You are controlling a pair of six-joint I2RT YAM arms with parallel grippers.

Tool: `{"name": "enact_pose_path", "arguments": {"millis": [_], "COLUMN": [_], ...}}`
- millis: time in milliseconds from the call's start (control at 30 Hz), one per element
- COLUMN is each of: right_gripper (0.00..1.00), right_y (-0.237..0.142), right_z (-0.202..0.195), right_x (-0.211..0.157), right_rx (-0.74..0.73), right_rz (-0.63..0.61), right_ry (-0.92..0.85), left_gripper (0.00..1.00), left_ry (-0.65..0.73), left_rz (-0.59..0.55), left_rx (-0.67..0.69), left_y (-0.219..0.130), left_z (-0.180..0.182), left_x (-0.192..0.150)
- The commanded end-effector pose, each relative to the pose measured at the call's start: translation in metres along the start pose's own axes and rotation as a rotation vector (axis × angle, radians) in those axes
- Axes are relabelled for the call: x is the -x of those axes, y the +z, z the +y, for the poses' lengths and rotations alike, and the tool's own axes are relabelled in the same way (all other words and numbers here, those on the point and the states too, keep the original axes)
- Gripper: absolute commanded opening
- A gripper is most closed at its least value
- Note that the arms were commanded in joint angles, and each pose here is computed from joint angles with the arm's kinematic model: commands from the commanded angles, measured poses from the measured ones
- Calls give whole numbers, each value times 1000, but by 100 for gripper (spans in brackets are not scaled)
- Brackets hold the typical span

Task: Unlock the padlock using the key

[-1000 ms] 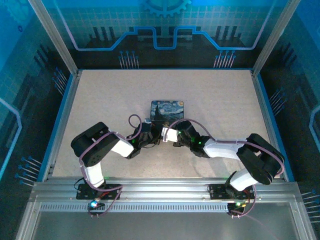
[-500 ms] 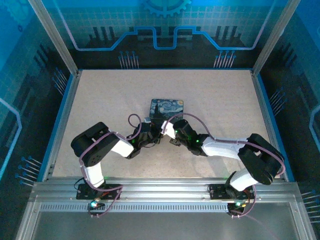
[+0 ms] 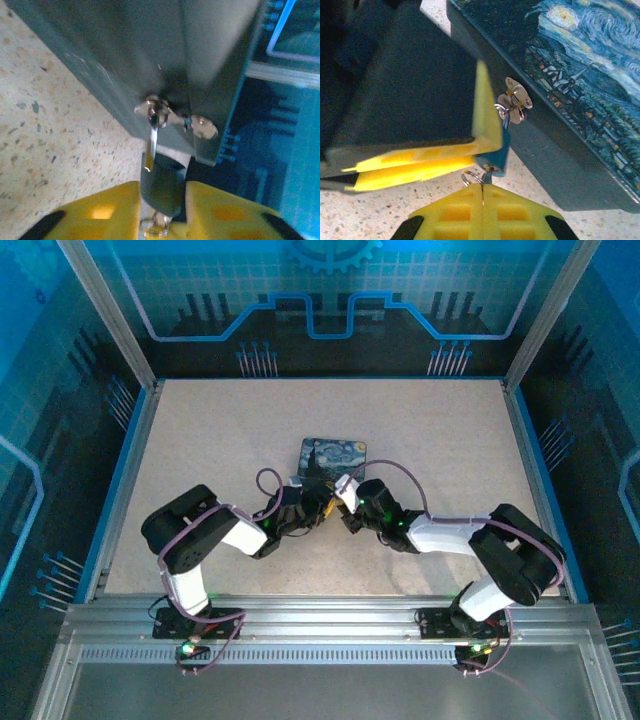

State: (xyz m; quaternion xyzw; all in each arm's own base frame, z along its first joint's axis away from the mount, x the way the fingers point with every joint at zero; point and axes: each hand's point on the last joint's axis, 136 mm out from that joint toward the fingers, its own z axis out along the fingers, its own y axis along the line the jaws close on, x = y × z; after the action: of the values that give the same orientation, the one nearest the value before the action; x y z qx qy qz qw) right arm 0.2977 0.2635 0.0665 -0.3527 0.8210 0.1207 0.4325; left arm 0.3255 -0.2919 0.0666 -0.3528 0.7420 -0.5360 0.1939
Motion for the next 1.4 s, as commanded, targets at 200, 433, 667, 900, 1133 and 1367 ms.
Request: {"name": "enact_pose_path", "arguments": {"millis": [200, 433, 667, 900, 1133, 1367], "right_gripper": [0, 0, 0, 2, 26, 52], "right_y": [4, 1, -4, -9, -20, -24], "right_z": [2, -4, -14, -17, -28, -55], "right_x": [-12, -18, -27, -34, -19, 8], "right_rx": [155, 198, 276, 261, 244, 258], "right_rz": [-24, -29, 6, 7, -40, -121], "right_ry": [328, 483, 645, 650, 626, 657], "left_gripper": [61, 69, 95, 99, 99, 98], "left_ry": [111, 297, 652, 769, 766, 777], "left_rz": [-10, -83, -179, -103, -30, 90], "left_rx": [61, 190, 355, 382, 402, 426], "left_y": [-27, -63, -119, -119, -84, -40], "left_z": [1, -3, -58, -88, -83, -75], "left_x": [2, 24, 65, 82, 117, 136]}}
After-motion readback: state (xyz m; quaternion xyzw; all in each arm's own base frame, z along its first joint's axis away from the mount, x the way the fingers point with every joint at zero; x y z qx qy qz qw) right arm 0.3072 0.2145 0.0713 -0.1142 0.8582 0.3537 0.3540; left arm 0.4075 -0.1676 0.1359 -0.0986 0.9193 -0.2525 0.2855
